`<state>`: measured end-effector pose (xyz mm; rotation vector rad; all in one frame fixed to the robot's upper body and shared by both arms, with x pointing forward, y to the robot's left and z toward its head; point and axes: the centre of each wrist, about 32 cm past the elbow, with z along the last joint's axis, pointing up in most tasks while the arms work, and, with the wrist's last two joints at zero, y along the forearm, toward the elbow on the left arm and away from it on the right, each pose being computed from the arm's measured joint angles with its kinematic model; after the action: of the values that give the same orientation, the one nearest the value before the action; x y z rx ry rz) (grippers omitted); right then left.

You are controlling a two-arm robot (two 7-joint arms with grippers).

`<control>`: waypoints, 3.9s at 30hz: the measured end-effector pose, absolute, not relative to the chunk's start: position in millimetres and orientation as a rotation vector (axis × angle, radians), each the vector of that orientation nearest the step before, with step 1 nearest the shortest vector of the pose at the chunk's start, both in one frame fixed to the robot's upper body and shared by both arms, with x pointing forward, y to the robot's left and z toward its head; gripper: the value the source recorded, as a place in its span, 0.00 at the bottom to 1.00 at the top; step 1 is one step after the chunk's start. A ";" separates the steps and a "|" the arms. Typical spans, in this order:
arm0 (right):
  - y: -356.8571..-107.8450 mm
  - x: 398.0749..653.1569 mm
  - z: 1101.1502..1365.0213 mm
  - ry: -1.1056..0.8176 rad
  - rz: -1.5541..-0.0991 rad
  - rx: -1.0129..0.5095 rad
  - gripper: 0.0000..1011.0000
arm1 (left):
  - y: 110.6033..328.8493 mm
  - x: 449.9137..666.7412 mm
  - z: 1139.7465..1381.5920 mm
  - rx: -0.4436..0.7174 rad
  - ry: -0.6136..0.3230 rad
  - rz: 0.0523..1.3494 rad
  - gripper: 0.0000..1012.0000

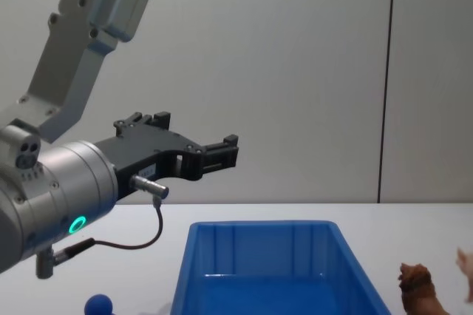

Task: Pick up the two dolls from the table and place them into the box.

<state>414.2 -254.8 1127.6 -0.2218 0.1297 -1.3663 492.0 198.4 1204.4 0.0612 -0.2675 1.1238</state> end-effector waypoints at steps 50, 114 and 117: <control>-196.3 444.8 1167.9 0.039 -0.963 -0.064 0.89 | 198.4 492.0 1204.4 0.061 -0.268 1.124 0.99; -217.7 410.5 1121.7 0.155 -1.265 -0.230 0.89 | 198.4 492.0 1204.4 0.061 -0.268 1.124 0.99; -215.2 412.8 1118.2 0.168 -1.261 -0.236 0.80 | 198.4 492.0 1204.4 0.061 -0.268 1.124 0.99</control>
<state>412.8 -215.2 1118.2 -0.2357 0.1678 -1.2611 492.0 198.4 1204.4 0.0611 -0.2676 1.1238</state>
